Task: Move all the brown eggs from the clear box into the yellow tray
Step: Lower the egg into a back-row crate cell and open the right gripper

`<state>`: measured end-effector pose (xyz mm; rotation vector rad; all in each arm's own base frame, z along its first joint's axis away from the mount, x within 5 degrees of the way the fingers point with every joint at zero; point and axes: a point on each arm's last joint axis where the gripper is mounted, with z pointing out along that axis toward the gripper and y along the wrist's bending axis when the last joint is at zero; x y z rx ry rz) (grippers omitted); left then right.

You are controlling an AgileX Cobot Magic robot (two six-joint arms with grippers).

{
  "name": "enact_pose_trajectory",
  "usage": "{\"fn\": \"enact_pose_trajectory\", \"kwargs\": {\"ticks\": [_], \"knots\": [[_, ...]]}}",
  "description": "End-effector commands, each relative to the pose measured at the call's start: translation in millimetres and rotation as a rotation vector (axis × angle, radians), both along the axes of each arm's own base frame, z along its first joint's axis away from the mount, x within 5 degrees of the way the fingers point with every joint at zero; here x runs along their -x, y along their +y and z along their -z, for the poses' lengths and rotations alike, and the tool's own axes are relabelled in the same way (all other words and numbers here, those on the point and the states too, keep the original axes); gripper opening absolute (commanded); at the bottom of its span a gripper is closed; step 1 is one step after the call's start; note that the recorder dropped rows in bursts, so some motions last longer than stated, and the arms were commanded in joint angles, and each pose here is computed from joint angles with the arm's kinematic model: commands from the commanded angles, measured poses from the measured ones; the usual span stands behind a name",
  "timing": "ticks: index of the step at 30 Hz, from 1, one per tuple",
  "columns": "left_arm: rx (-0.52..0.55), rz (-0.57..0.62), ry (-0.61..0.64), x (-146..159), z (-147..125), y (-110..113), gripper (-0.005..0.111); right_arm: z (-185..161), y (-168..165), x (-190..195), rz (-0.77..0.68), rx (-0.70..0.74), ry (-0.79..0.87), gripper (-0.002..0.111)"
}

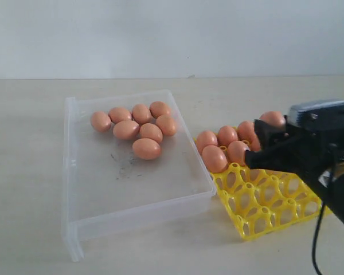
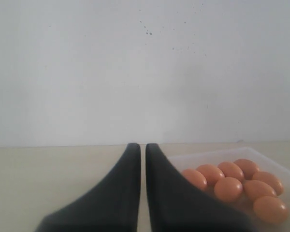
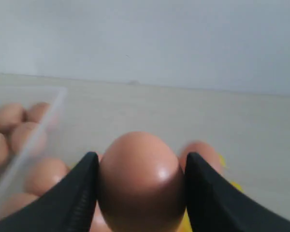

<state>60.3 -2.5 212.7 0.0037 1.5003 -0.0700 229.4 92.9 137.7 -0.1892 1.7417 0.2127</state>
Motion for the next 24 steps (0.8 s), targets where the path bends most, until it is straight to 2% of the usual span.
{"fn": "enact_pose_trajectory", "kwargs": {"ticks": [1, 4, 8, 10, 17, 24], "knots": [[0.001, -0.002, -0.013, -0.2, -1.9, 0.3, 0.004, 4.1, -35.3, 2.8, 0.069, -0.032, 0.025, 0.000], [0.001, -0.002, -0.013, -0.2, -1.9, 0.3, 0.004, 5.2, -52.4, -9.2, 0.027, -0.073, 0.078, 0.000], [0.001, -0.002, -0.013, -0.2, -1.9, 0.3, 0.004, 4.4, -65.8, -28.2, -0.166, -0.085, 0.146, 0.000], [0.001, -0.002, -0.013, -0.2, -1.9, 0.3, 0.004, 4.4, -73.4, -36.9, -0.213, -0.120, 0.144, 0.000], [0.001, -0.002, -0.013, -0.2, -1.9, 0.3, 0.004, 31.9, -77.8, -49.6, -0.242, -0.154, 0.126, 0.000], [0.001, -0.002, -0.013, -0.2, -1.9, 0.3, 0.004, 49.8, -81.2, -50.8, -0.214, -0.089, 0.137, 0.000]]}}
